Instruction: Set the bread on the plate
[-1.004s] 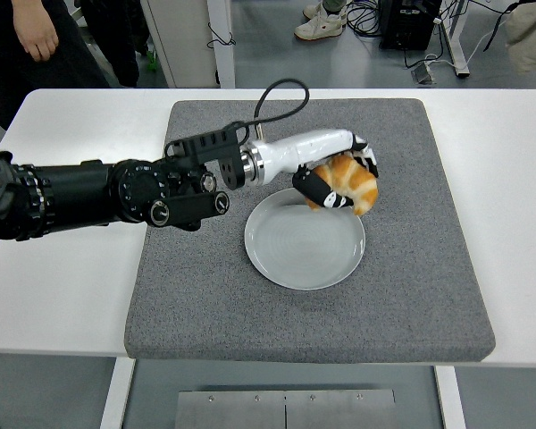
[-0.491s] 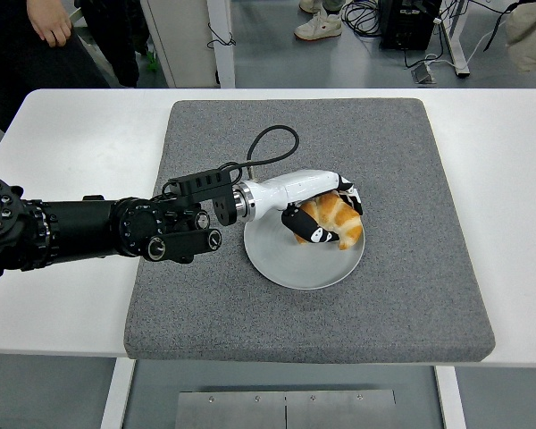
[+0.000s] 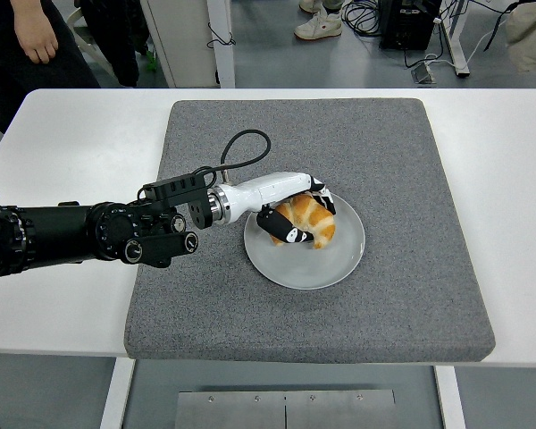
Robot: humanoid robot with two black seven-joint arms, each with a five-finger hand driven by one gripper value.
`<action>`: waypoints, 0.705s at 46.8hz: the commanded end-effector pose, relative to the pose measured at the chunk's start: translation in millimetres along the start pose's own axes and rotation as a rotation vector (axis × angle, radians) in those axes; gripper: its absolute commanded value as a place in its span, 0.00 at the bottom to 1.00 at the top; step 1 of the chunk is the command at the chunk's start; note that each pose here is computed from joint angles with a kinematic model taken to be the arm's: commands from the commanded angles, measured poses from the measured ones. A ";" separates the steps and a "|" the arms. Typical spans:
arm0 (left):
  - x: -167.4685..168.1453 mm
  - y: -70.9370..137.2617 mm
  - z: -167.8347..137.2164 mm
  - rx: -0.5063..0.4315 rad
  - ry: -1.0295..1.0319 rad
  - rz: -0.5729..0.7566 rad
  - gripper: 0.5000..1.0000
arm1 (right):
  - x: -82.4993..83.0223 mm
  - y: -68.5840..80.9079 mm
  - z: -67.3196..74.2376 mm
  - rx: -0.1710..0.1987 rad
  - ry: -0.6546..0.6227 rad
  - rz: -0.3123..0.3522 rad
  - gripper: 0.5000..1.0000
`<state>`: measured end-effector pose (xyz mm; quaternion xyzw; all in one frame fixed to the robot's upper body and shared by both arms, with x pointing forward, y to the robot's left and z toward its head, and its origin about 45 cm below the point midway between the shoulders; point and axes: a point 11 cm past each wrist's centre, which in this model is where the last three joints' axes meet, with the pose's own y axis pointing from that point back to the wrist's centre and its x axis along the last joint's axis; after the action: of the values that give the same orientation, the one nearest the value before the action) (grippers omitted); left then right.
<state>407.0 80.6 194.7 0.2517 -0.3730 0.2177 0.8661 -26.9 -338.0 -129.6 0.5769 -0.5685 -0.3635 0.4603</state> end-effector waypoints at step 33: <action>2.6 -5.3 8.1 -0.020 0.042 0.027 0.47 | 0.0 0.0 -0.1 0.000 0.001 0.000 1.00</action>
<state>406.8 72.7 198.7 0.2353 -0.3607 0.2296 0.8728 -26.8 -338.0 -129.6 0.5769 -0.5685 -0.3635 0.4603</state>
